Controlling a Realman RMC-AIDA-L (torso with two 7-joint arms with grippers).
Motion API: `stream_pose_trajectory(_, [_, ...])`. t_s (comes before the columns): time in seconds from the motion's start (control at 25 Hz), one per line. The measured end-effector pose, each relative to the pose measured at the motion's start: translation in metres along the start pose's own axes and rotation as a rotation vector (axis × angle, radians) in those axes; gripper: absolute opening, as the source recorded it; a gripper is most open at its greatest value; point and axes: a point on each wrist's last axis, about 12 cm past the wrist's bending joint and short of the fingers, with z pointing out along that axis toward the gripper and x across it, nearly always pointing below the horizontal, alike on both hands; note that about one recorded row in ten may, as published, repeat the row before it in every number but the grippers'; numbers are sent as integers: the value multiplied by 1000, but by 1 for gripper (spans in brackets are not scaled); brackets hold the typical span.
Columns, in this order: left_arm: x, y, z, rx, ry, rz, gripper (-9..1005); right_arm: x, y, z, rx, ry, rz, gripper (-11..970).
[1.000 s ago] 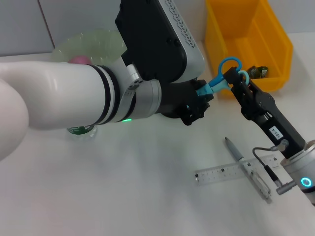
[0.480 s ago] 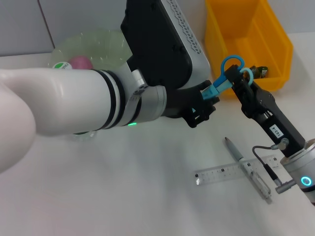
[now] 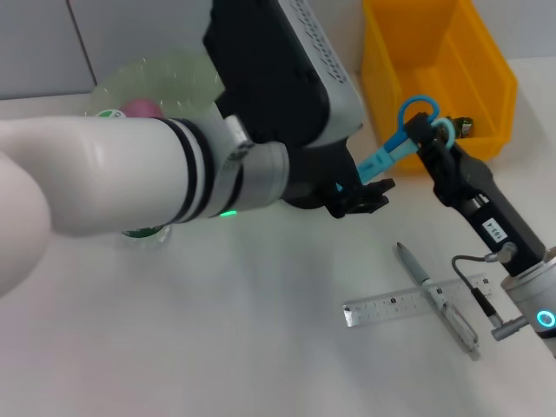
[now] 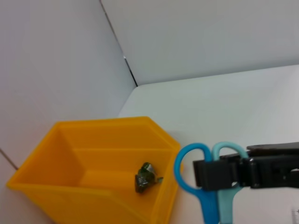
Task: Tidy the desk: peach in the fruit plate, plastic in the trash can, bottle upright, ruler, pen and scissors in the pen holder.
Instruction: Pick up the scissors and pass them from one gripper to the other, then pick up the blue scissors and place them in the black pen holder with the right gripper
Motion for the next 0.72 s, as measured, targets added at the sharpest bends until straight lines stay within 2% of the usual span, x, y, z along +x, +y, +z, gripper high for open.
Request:
stream_pose_trajectory(0.24, [2, 8, -19, -47, -69, -51, 734, -10, -8, -4, 38, -43, -32, 88])
stream_pose_trajectory(0.28, [4, 10, -27, -53, -109, -55, 753, -12, -10, -4, 42, -49, -43, 88])
stream_pose_trajectory(0.44, [10, 10, -40, -29, -178, -66, 789, -23, -18, 1, 37, -57, -100, 87])
stream_pose_trajectory(0.52, [23, 8, -51, 22, -250, -73, 797, -28, -21, 7, 23, -53, -134, 87])
stream_pose_trajectory(0.64, [30, 6, -55, 44, -274, -72, 793, -36, -27, 22, 0, -35, -187, 88])
stream_pose_trajectory(0.68, [48, 0, -56, 95, -300, -70, 792, -40, -30, 35, -17, -16, -220, 88])
stream_pose_trajectory(0.72, [48, 0, -56, 95, -300, -70, 792, -40, -30, 35, -17, -16, -220, 88])
